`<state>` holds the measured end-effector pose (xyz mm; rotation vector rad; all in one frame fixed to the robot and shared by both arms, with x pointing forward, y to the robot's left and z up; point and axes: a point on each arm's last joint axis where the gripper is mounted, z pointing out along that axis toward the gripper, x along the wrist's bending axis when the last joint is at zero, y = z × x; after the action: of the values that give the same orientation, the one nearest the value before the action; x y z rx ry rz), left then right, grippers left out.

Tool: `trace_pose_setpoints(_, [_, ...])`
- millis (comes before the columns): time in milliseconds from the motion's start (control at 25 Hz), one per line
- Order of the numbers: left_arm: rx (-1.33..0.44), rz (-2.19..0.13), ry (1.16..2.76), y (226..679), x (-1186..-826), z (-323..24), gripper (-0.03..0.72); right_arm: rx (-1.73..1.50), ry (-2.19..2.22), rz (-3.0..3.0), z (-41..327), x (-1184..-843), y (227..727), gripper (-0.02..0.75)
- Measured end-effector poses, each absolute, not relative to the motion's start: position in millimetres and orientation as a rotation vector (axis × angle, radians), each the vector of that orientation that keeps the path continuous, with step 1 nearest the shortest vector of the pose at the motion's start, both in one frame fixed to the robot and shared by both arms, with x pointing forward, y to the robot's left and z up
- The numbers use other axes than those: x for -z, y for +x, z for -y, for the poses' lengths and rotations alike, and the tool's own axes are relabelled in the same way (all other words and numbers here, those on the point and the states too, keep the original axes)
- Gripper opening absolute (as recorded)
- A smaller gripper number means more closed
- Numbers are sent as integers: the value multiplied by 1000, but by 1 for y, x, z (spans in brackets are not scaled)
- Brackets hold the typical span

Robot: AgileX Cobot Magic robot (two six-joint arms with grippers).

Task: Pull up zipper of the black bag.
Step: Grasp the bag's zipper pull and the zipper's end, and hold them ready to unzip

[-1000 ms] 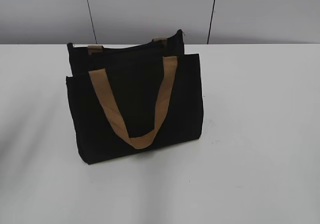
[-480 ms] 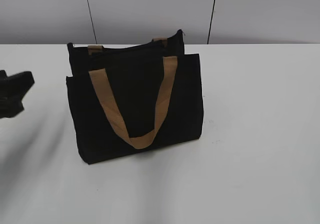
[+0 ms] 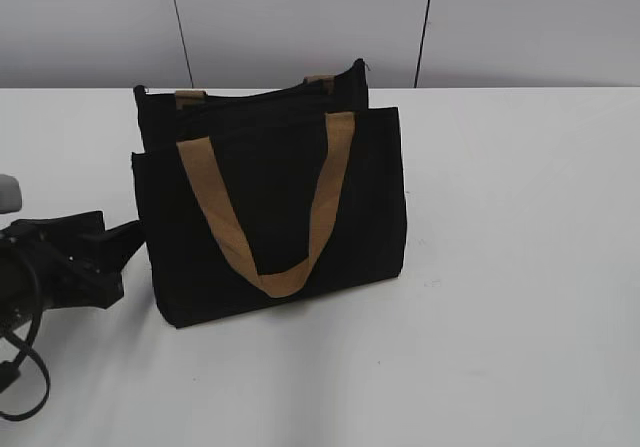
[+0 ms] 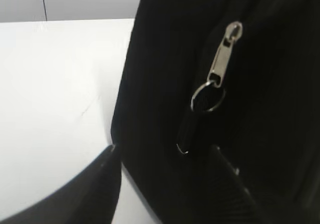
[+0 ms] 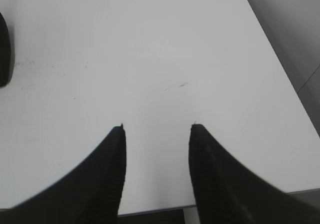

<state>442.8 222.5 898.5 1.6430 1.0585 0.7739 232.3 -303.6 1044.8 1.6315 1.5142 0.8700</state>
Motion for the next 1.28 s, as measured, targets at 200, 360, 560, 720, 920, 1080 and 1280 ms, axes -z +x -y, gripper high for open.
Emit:
trace_pose_setpoints(200, [-726, -1100, 1702, 443, -874, -222, 420, -870, 1632, -1514, 304, -1045, 232, 328])
trace_pose_setpoints(360, [-694, -1087, 1733, 446, -866, -218, 420, -870, 1632, -1514, 304, -1045, 232, 328])
trace_pose_setpoints(560, [-705, -1041, 1705, 458, -870, -212, 418, -870, 1632, -1514, 304, -1045, 232, 328])
trace_pose_setpoints(720, [-718, -1002, 1678, 471, -873, -206, 418, -870, 1632, -1514, 304, -1045, 232, 328])
trace_pose_setpoints(920, [-697, -953, 1686, 481, -869, -199, 382, -870, 1632, -1514, 304, -1045, 232, 328])
trace_pose_setpoints(1080, [-691, -953, 1692, 481, -867, -198, 243, -870, 1632, -1514, 304, -1045, 232, 328])
trace_pose_setpoints(1280, [-689, -950, 1694, 481, -867, -198, 33, -870, 1632, -1514, 304, -1045, 232, 328])
